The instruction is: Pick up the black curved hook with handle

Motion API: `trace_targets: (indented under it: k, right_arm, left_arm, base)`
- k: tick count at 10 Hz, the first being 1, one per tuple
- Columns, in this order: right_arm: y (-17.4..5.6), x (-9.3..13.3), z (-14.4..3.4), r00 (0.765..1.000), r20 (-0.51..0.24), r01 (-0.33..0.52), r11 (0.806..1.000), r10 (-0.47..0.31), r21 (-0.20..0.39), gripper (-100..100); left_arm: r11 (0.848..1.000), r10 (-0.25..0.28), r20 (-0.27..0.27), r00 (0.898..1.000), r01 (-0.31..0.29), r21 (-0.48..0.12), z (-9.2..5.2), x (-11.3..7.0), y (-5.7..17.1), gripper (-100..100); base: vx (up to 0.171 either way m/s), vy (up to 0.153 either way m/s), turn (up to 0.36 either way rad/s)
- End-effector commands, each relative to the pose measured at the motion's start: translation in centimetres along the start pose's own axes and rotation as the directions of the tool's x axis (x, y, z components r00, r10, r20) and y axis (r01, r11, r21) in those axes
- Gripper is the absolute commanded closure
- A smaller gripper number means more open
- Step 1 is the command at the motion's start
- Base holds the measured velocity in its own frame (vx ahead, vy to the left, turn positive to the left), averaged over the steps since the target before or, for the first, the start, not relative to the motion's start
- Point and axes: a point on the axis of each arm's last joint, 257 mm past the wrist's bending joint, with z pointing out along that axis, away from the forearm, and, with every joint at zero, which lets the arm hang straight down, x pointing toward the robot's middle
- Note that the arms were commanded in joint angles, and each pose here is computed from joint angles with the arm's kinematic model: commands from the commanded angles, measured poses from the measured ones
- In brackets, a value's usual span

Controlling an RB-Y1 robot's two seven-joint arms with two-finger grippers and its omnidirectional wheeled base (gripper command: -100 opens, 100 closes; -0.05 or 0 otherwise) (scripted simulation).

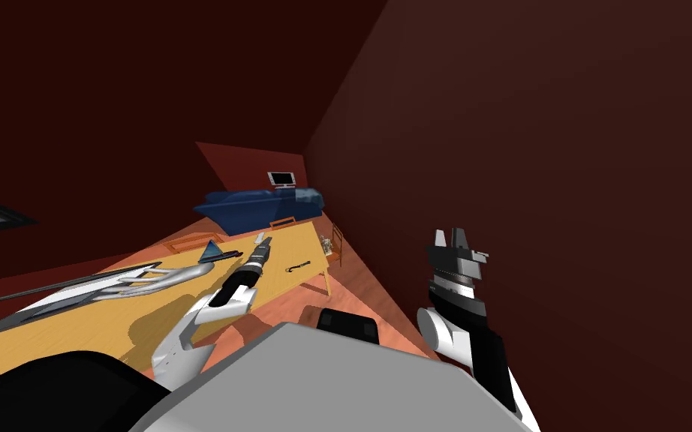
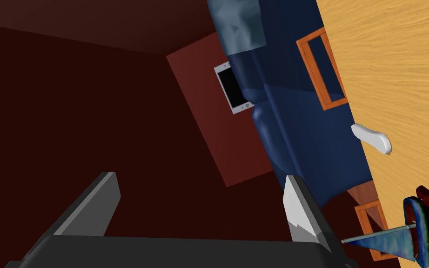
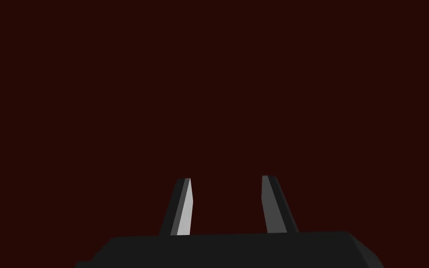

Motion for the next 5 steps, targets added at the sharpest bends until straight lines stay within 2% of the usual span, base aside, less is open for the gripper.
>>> trace_targets:
  k: [1,2,3,4,5]
  right_arm:
    - [0.0,0.0,0.0,1.000,0.000,0.000,1.000,0.000,0.000,0]
    - [0.0,0.0,0.0,1.000,0.000,0.000,1.000,0.000,0.000,0]
    - [0.0,0.0,0.0,1.000,0.000,0.000,1.000,0.000,0.000,0]
    - [0.0,0.0,0.0,1.000,0.000,0.000,1.000,0.000,0.000,0]
    - [0.0,0.0,0.0,1.000,0.000,0.000,1.000,0.000,0.000,0]
  left_arm:
    - [0.995,-0.007,0.014,1.000,0.008,-0.097,-0.1,-0.9,3.7,-100]
    - [0.995,-0.007,0.014,1.000,0.008,-0.097,-0.1,-0.9,3.7,-100]
    - [0.984,-0.014,0.026,1.000,0.018,-0.175,-0.5,-1.7,6.6,-100]
    - [0.984,-0.014,0.026,1.000,0.018,-0.177,-0.5,-1.7,6.6,-100]
    - [0.968,-0.022,0.039,0.999,0.031,-0.247,-1.0,-2.4,9.4,-100]
  base:
    - [0.105,-0.059,-0.074]
    - [0.090,-0.063,-0.032]
    - [0.102,-0.075,-0.065]
    - [0.093,-0.065,-0.035]
    - [0.102,-0.072,-0.070]
